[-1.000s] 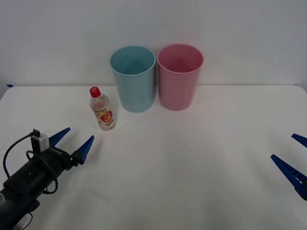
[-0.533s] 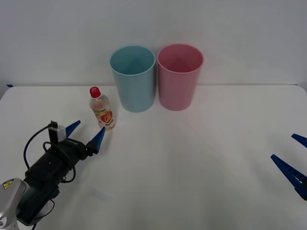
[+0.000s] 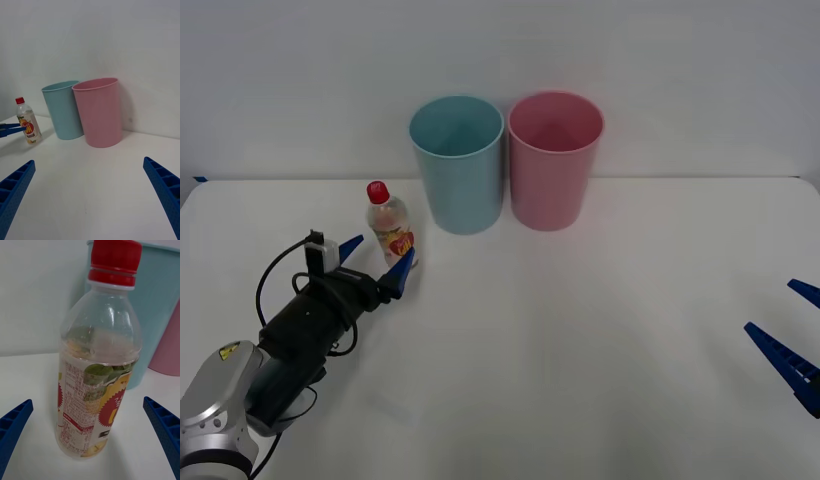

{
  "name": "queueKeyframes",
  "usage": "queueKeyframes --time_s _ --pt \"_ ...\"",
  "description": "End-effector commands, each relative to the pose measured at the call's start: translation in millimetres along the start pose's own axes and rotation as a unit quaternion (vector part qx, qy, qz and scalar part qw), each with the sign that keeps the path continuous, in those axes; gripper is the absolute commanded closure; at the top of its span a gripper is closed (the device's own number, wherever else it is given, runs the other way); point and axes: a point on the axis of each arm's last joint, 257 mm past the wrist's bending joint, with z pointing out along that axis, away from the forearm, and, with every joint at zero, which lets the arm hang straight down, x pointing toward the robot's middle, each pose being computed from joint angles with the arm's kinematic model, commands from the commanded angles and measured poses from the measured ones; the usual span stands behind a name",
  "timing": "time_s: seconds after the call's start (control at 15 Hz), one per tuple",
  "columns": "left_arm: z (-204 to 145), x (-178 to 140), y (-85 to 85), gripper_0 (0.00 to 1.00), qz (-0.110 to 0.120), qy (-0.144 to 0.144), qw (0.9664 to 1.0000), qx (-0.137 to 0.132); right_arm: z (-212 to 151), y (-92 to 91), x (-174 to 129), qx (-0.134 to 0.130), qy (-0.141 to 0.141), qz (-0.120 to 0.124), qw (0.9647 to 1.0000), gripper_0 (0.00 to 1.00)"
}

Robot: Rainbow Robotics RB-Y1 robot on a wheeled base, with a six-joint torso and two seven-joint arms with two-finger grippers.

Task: Grasp the object on the table and drop it into the matching bin: aluminum can to the light blue bin, PET bottle to the pink bin.

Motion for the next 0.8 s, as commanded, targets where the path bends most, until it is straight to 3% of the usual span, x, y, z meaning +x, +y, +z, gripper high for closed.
queueKeyframes --time_s 0.07,0.8 --pt "17 2 0.6 0.00 -0.001 0.007 1.0000 0.003 0 0.0 0 0.000 0.000 0.000 1.0000 0.00" --pt "51 -1 -7.2 0.00 -0.003 0.014 0.9998 0.012 0 0.0 0 0.000 0.000 0.000 1.0000 0.00"
